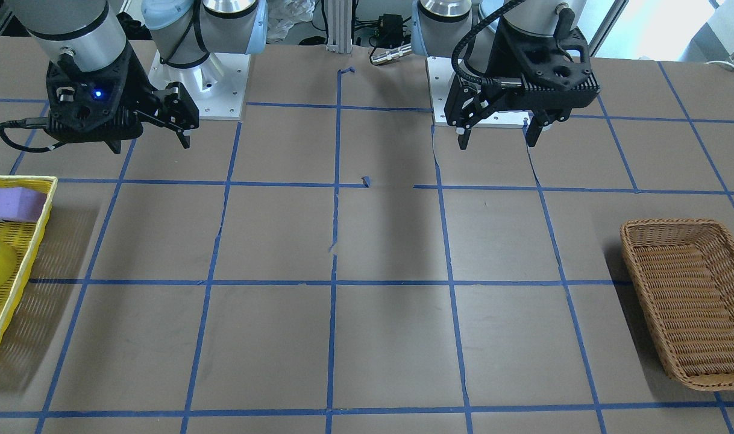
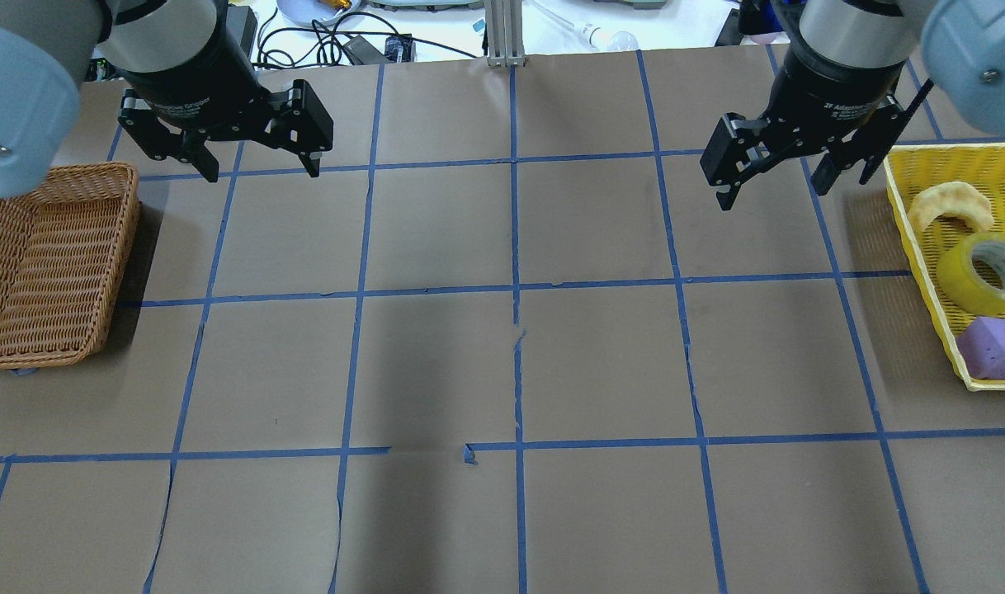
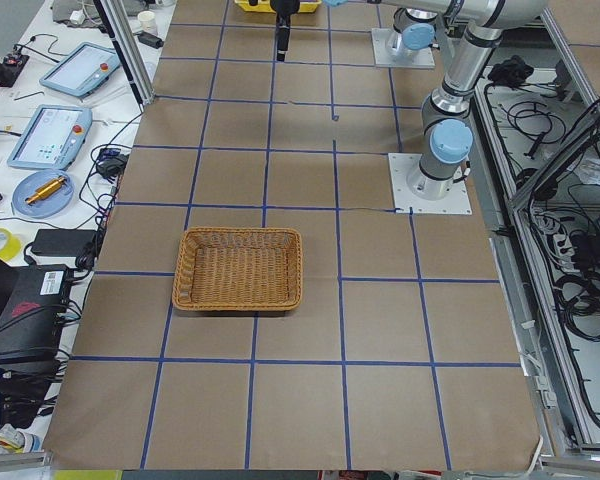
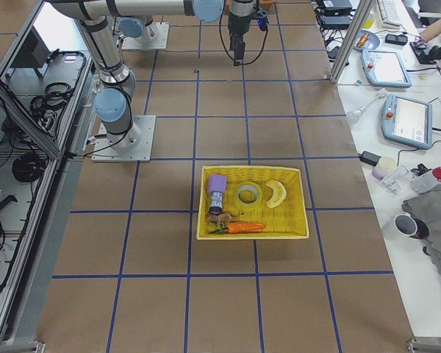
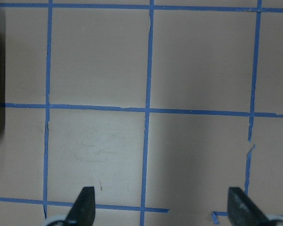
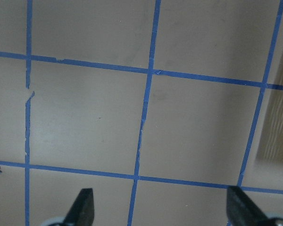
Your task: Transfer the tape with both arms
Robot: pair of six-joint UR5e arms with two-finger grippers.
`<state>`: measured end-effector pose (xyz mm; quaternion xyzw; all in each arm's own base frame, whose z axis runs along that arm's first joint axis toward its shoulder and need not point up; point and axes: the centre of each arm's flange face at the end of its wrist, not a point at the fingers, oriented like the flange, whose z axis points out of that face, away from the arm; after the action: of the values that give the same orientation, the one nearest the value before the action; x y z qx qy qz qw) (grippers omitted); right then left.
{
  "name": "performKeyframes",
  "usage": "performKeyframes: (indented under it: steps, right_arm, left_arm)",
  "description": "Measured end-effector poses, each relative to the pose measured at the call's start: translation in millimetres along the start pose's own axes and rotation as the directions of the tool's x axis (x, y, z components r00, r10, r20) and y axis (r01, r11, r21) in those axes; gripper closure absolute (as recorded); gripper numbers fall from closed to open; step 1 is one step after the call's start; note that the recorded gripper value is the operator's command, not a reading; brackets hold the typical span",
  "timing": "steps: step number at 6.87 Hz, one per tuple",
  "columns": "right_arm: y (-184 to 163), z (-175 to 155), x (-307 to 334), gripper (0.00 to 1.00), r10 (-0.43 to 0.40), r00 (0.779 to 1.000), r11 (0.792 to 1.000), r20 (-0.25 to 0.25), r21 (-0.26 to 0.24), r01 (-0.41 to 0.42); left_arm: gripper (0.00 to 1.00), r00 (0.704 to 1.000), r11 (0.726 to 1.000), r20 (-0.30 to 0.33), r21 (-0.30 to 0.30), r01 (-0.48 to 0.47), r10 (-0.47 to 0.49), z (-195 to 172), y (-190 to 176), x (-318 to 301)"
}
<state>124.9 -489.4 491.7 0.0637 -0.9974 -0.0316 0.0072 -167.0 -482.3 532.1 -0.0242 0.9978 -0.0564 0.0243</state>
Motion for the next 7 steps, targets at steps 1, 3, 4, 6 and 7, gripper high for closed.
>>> performKeyframes:
  steps: [1,3,4,6,7]
  right_arm:
    - [0.9,1.0,-0.1,0.0,0.001,1.0,1.0,0.002,-0.009,-0.001]
    - [2.6,1.7,-0.8,0.0,0.002,1.0,1.0,0.008,-0.026,-0.002]
    - [2.7,1.9,-1.0,0.0,0.002,1.0,1.0,0.009,-0.028,-0.002]
    - [2.7,2.5,-1.3,0.0,0.002,1.0,1.0,0.007,-0.03,-0.001]
    - [2.5,3.2,-1.2,0.0,0.002,1.0,1.0,0.006,-0.032,-0.001]
  left_arm:
    - [0.0,1.0,1.0,0.001,-0.001,0.0,0.0,0.1,0.3,-0.1]
    - [0.0,1.0,1.0,0.001,-0.002,0.0,0.0,-0.2,0.7,-0.2]
    - [0.0,1.0,1.0,0.002,-0.003,0.0,0.0,-0.6,1.2,-0.3]
    - [0.0,1.0,1.0,0.002,-0.002,0.0,0.0,-1.3,1.6,-0.4]
    - [0.0,1.0,1.0,0.002,-0.002,0.0,0.0,-1.3,1.6,-0.4]
